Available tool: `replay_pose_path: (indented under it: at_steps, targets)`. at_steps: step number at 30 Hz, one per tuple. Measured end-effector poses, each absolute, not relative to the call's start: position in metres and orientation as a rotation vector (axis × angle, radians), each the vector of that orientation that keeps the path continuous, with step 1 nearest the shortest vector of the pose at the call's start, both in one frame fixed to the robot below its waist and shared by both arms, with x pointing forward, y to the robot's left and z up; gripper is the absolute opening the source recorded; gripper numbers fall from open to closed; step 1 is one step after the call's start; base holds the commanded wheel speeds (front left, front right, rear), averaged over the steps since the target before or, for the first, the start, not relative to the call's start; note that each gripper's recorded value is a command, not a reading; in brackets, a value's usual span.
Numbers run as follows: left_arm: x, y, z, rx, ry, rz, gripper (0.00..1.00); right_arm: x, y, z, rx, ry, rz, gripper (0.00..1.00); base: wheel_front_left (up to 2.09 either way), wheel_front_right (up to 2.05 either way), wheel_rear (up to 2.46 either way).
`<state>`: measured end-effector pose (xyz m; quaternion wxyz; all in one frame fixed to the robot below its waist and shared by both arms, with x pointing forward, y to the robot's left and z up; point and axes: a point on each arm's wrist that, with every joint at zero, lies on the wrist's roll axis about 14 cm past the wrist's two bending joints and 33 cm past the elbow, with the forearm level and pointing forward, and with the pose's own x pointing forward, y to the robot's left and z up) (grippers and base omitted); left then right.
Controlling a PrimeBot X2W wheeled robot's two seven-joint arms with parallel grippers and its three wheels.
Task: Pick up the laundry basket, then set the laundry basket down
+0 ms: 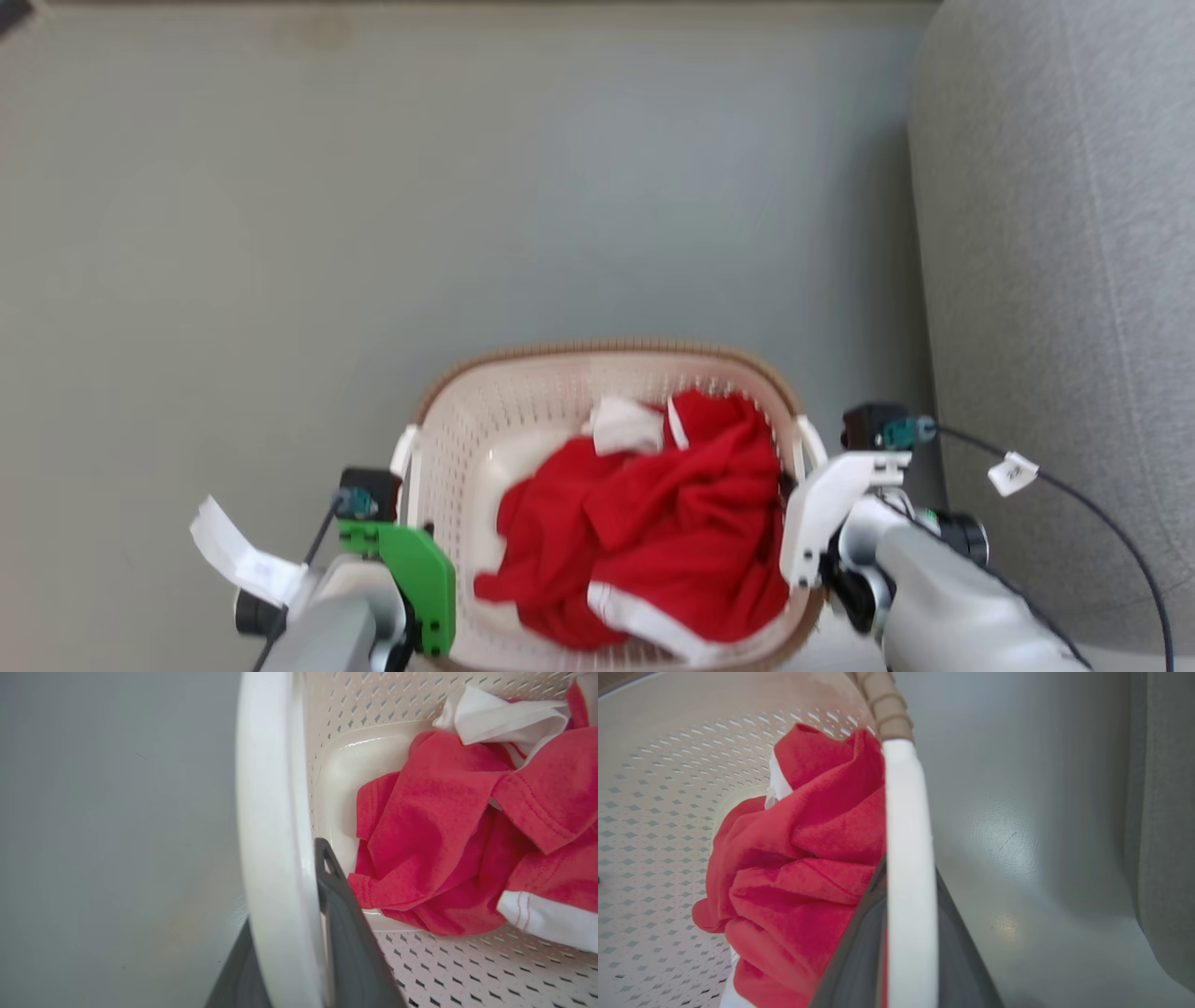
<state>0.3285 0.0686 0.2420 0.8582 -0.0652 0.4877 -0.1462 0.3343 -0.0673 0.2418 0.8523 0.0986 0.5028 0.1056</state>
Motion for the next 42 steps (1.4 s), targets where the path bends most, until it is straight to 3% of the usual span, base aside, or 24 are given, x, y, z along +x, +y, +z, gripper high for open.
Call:
replay_pose_path:
  at_steps: [17,42]
  targets:
    - [0.277,0.069,0.274,-0.115,1.002,-0.321,0.00,0.270,-0.064,0.271,0.205,1.074,0.242,0.00,0.00,0.00,0.00]
    - [0.284,0.066,0.291,-0.092,0.952,-0.322,0.00,0.272,-0.063,0.285,0.197,1.029,0.233,0.00,0.00,0.00,0.00]
